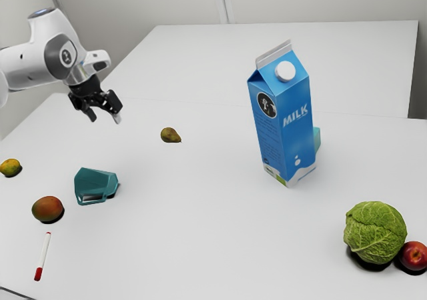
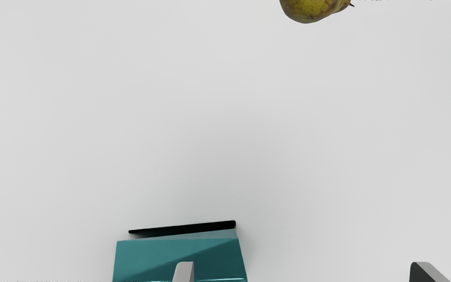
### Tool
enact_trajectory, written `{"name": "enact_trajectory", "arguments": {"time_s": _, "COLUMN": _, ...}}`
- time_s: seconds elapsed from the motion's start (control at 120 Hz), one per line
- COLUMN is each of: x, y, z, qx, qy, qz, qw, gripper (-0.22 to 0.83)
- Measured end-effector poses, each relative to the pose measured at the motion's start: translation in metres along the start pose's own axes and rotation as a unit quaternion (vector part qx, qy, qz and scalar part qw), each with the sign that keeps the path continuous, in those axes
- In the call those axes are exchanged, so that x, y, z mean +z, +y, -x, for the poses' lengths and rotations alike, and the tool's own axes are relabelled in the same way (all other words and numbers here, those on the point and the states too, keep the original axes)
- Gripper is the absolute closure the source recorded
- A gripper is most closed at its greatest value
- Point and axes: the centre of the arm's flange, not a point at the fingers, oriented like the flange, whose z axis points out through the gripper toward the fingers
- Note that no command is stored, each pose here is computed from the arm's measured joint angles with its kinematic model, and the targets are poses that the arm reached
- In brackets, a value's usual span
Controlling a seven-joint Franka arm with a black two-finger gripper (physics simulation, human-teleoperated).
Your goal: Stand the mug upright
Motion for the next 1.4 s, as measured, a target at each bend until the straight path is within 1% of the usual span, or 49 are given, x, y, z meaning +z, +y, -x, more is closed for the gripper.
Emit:
{"name": "enact_trajectory", "arguments": {"time_s": 0.067, "x": 0.003, "y": -0.004, "z": 0.006, "qx": -0.007, "qy": -0.001, "qz": 0.003, "qw": 1.0, "gripper": 0.0}}
{"name": "enact_trajectory", "arguments": {"time_s": 0.167, "x": -0.004, "y": -0.011, "z": 0.029, "qx": -0.01, "qy": 0.002, "qz": 0.004, "qw": 1.0, "gripper": 0.0}}
{"name": "enact_trajectory", "arguments": {"time_s": 0.275, "x": 0.004, "y": -0.035, "z": 0.048, "qx": -0.024, "qy": -0.009, "qz": 0.023, "qw": 0.999, "gripper": 0.0}}
{"name": "enact_trajectory", "arguments": {"time_s": 0.375, "x": 0.021, "y": -0.067, "z": 0.06, "qx": -0.043, "qy": -0.023, "qz": 0.047, "qw": 0.998, "gripper": 0.0}}
{"name": "enact_trajectory", "arguments": {"time_s": 0.483, "x": 0.048, "y": -0.123, "z": 0.081, "qx": -0.081, "qy": -0.039, "qz": 0.077, "qw": 0.993, "gripper": 0.0}}
{"name": "enact_trajectory", "arguments": {"time_s": 0.533, "x": 0.06, "y": -0.142, "z": 0.087, "qx": -0.09, "qy": -0.044, "qz": 0.09, "qw": 0.991, "gripper": 0.0}}
{"name": "enact_trajectory", "arguments": {"time_s": 0.658, "x": 0.088, "y": -0.161, "z": 0.091, "qx": -0.084, "qy": -0.058, "qz": 0.125, "qw": 0.987, "gripper": 0.0}}
{"name": "enact_trajectory", "arguments": {"time_s": 0.758, "x": 0.1, "y": -0.178, "z": 0.099, "qx": -0.083, "qy": -0.058, "qz": 0.153, "qw": 0.983, "gripper": 0.0}}
{"name": "enact_trajectory", "arguments": {"time_s": 0.933, "x": 0.123, "y": -0.183, "z": 0.1, "qx": -0.067, "qy": -0.055, "qz": 0.214, "qw": 0.973, "gripper": 0.0}}
{"name": "enact_trajectory", "arguments": {"time_s": 1.033, "x": 0.138, "y": -0.187, "z": 0.102, "qx": -0.066, "qy": -0.051, "qz": 0.253, "qw": 0.964, "gripper": 0.0}}
{"name": "enact_trajectory", "arguments": {"time_s": 1.158, "x": 0.148, "y": -0.188, "z": 0.1, "qx": -0.065, "qy": -0.035, "qz": 0.301, "qw": 0.951, "gripper": 0.0}}
{"name": "enact_trajectory", "arguments": {"time_s": 1.4, "x": 0.174, "y": -0.195, "z": 0.108, "qx": -0.086, "qy": -0.004, "qz": 0.38, "qw": 0.921, "gripper": 0.0}}
